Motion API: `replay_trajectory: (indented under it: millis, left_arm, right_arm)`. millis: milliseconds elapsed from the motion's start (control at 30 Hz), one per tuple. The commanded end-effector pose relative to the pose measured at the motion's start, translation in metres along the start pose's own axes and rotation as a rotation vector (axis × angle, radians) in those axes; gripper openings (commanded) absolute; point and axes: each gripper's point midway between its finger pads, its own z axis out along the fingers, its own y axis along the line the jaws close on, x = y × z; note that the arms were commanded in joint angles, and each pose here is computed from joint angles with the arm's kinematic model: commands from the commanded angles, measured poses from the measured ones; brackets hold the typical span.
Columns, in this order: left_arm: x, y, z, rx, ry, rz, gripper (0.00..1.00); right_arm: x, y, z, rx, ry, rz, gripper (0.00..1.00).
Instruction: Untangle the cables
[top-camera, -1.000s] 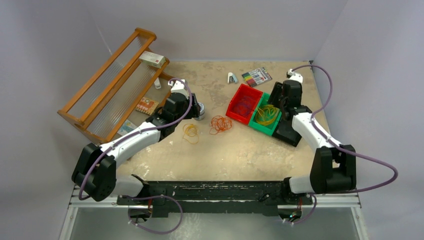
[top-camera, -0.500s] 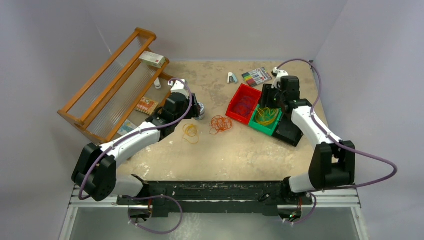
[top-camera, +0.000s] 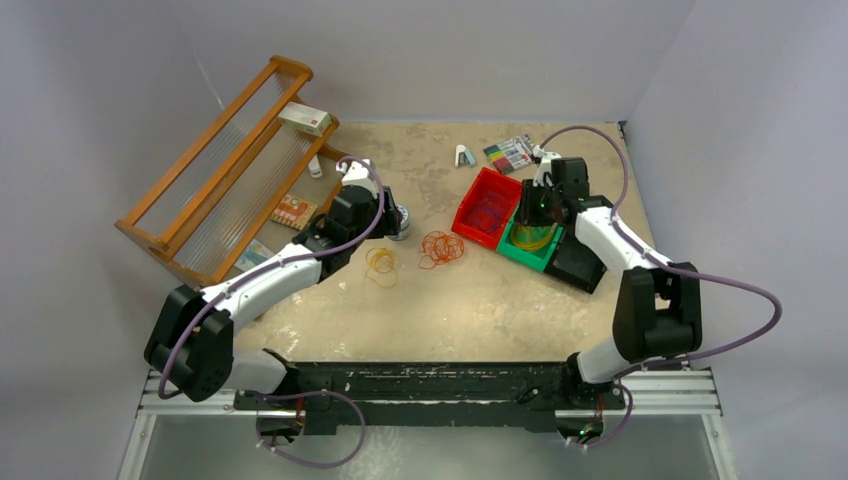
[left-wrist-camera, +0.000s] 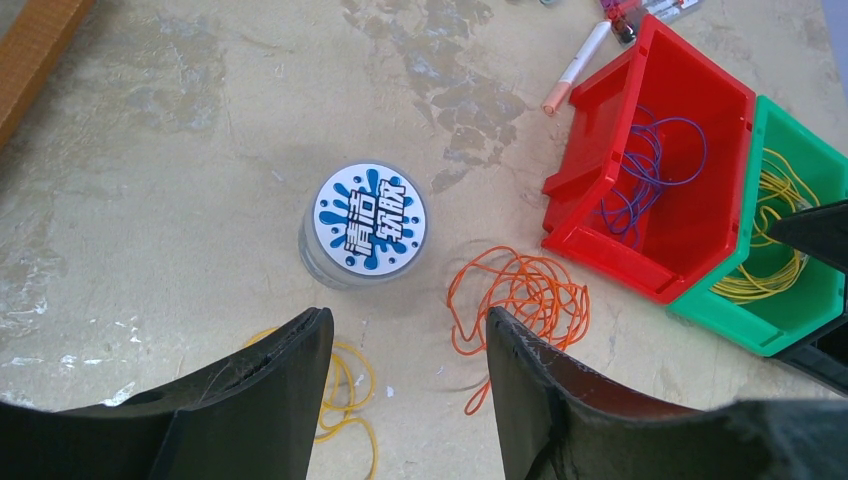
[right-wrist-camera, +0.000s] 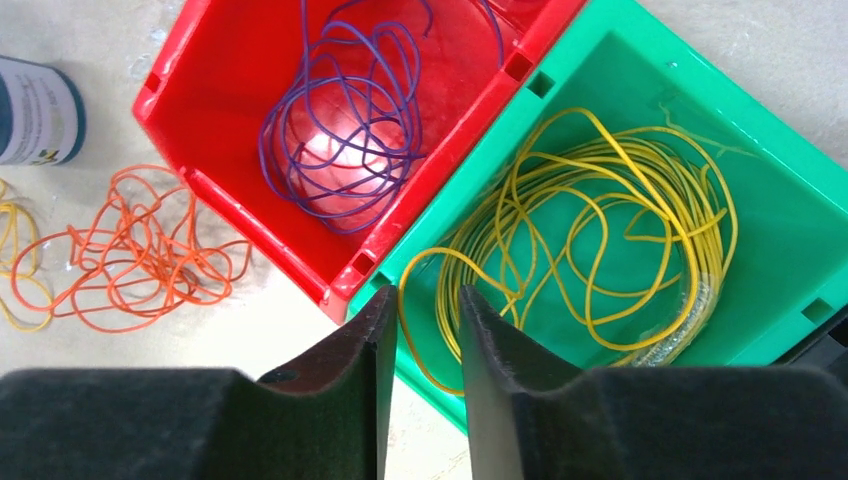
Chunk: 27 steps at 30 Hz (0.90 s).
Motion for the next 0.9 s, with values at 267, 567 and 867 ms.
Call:
replay_trajectory:
  millis: [267, 567, 867]
  left_arm:
    - [-0.016, -0.009, 0.001, 0.032, -0.048, -0.029, 0.57]
    - [-0.014, -0.006, 0.000, 0.023, -0.045, -0.025, 0.57]
    - [-0.013, -0.004, 0.000, 0.015, -0.046, -0.022, 0.57]
  right_arm:
    - [-0.004, -0.024, 0.004, 0.139, -0.005, 0.020, 0.11]
    - [0.011, -0.036, 0.028, 0.186, 0.019, 0.063, 0.00]
    - [0.019, -0.049, 0.043, 0.246, 0.029, 0.083, 0.00]
